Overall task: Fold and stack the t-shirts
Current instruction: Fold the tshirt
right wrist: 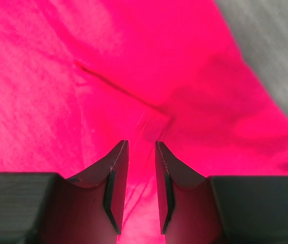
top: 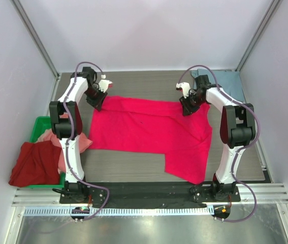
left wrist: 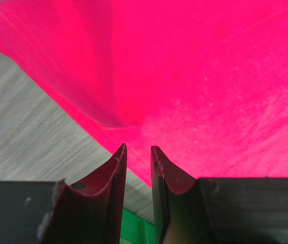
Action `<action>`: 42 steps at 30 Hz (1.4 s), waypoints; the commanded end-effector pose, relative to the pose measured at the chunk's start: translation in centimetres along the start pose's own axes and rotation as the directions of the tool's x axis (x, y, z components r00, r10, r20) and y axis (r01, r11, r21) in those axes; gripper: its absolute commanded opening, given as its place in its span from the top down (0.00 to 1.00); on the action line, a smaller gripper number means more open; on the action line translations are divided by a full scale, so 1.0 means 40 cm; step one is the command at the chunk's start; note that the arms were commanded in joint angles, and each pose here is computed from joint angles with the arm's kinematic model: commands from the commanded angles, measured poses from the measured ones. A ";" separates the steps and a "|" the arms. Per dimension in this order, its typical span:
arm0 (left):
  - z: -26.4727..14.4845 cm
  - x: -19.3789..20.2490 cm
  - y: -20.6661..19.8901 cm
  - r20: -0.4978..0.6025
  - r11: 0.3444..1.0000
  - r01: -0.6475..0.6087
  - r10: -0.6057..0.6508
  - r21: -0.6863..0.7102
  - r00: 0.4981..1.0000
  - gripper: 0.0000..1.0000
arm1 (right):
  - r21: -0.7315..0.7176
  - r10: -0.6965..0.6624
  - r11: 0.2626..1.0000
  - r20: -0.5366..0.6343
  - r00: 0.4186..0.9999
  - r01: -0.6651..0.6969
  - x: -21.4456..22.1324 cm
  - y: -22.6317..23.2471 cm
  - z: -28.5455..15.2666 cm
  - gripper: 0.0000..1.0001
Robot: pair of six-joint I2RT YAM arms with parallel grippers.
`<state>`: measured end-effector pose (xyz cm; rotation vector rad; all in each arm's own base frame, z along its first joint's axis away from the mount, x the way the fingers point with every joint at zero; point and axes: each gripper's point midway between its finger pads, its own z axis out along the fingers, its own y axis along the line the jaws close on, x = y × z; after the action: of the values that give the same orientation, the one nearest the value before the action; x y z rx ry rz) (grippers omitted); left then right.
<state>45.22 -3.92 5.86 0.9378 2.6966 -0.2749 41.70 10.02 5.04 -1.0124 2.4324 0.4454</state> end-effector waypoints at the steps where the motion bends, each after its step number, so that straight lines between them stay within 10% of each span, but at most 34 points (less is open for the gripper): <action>1: -0.086 -0.041 -0.017 0.093 0.999 0.026 -0.024 -0.019 0.995 0.74 | -0.011 -0.018 1.000 0.041 0.999 0.018 -0.045 -0.018 0.007 0.67; 10: -0.092 -0.029 -0.025 0.093 0.998 0.048 -0.046 -0.028 0.995 0.75 | -0.021 -0.012 1.000 0.023 1.000 0.013 -0.041 -0.049 0.066 0.68; 17: -0.097 -0.028 -0.016 0.088 0.998 0.039 -0.035 -0.047 0.995 0.74 | -0.009 -0.023 1.000 0.061 0.998 0.024 -0.071 -0.036 0.030 0.94; 31: -0.076 -0.016 0.012 0.057 0.996 -0.001 0.006 -0.085 0.998 0.73 | -0.093 -0.197 0.975 0.071 0.978 0.203 -0.081 0.317 -0.061 0.89; 34: -0.061 -0.006 0.023 0.026 0.996 -0.001 0.003 -0.090 1.000 0.68 | -0.046 -0.136 0.989 0.041 0.990 0.137 -0.079 0.275 -0.049 0.71; 42: -0.033 0.025 0.042 -0.053 0.995 0.048 -0.053 -0.084 0.997 0.61 | 0.119 0.069 0.990 0.081 0.994 -0.079 -0.072 -0.018 -0.055 0.69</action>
<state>45.41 -2.83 6.69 0.8912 2.7193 -0.1862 39.22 12.99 7.32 -0.9731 2.4261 0.4367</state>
